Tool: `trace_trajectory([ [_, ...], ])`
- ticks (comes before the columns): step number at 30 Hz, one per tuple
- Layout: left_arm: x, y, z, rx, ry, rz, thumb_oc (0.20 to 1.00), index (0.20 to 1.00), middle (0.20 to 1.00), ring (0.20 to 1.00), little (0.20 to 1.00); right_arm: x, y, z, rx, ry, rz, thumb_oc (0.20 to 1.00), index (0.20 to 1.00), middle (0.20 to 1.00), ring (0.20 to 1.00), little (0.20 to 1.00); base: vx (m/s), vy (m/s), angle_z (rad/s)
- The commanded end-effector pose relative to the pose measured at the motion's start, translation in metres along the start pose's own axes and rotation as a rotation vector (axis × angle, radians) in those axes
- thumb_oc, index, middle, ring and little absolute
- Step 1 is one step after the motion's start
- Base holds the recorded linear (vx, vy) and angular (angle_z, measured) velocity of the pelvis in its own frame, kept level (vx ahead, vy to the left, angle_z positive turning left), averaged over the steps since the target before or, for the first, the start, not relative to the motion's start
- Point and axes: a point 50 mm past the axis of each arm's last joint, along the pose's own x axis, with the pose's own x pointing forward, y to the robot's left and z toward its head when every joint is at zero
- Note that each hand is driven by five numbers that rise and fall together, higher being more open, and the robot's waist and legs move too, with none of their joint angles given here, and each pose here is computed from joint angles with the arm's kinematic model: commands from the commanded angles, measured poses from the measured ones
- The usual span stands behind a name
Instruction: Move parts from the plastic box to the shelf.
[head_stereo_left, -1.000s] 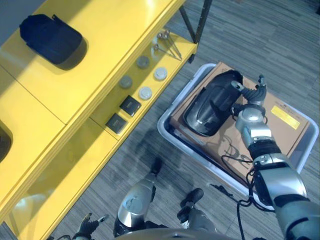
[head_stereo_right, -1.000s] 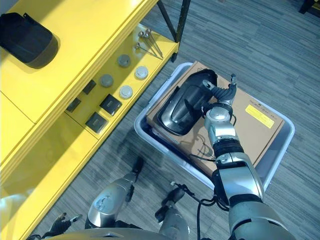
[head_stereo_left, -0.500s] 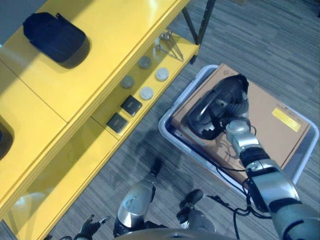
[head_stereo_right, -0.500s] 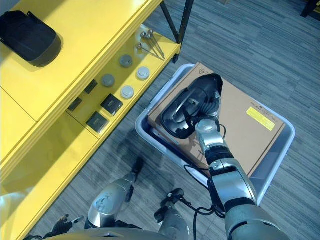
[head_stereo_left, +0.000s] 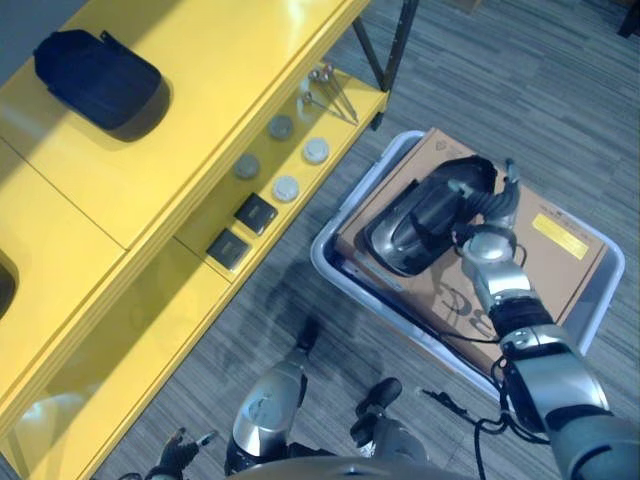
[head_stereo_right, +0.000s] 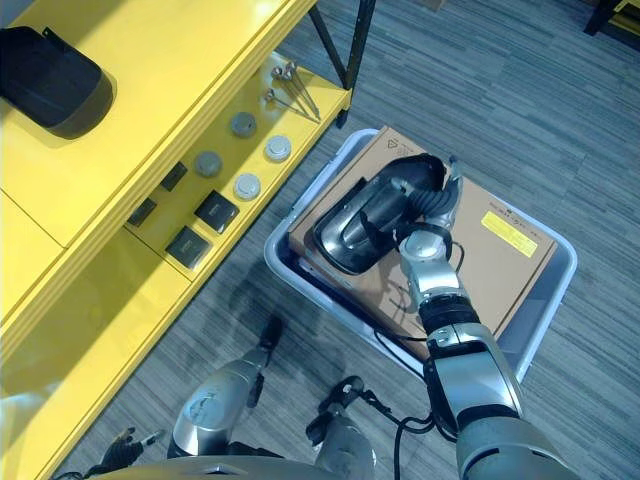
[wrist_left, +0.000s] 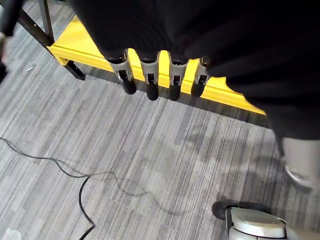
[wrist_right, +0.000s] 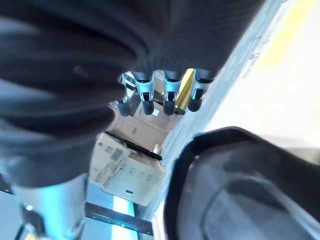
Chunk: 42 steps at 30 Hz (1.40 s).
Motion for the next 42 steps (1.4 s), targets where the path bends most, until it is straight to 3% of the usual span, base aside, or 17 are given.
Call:
trace_trajectory([
  [1, -0.011, 0.007, -0.037, 0.066, 0.093, 0.011, 1.0, 1.0, 1.0, 1.0, 1.0, 0.007, -0.019, 0.012, 0.01, -0.095, -0.066, 1.0, 1.0, 1.0, 1.0, 1.0, 0.0, 0.0, 0.0],
  [7, -0.012, 0.008, -0.04, 0.059, 0.109, 0.011, 1.0, 1.0, 1.0, 1.0, 1.0, 0.005, -0.023, 0.011, 0.002, -0.059, -0.059, 1.0, 1.0, 1.0, 1.0, 1.0, 0.0, 0.02, 0.0],
  [18, -0.014, 0.002, -0.043, 0.025, 0.112, 0.012, 1.0, 1.0, 1.0, 1.0, 1.0, -0.034, -0.012, -0.052, -0.126, 0.11, 0.038, 1.0, 1.0, 1.0, 1.0, 1.0, 0.0, 0.0, 0.0],
  [29, -0.012, 0.0, -0.036, 0.006, 0.097, 0.018, 1.0, 1.0, 1.0, 1.0, 1.0, -0.053, -0.004, -0.07, -0.115, 0.16, 0.092, 1.0, 1.0, 1.0, 1.0, 1.0, 0.0, 0.0, 0.0],
  [42, -0.009, -0.006, -0.026, 0.003, 0.08, 0.007, 1.0, 1.0, 1.0, 1.0, 1.0, -0.079, 0.042, -0.073, -0.133, 0.209, 0.291, 1.0, 1.0, 1.0, 1.0, 1.0, 0.0, 0.008, 0.0],
])
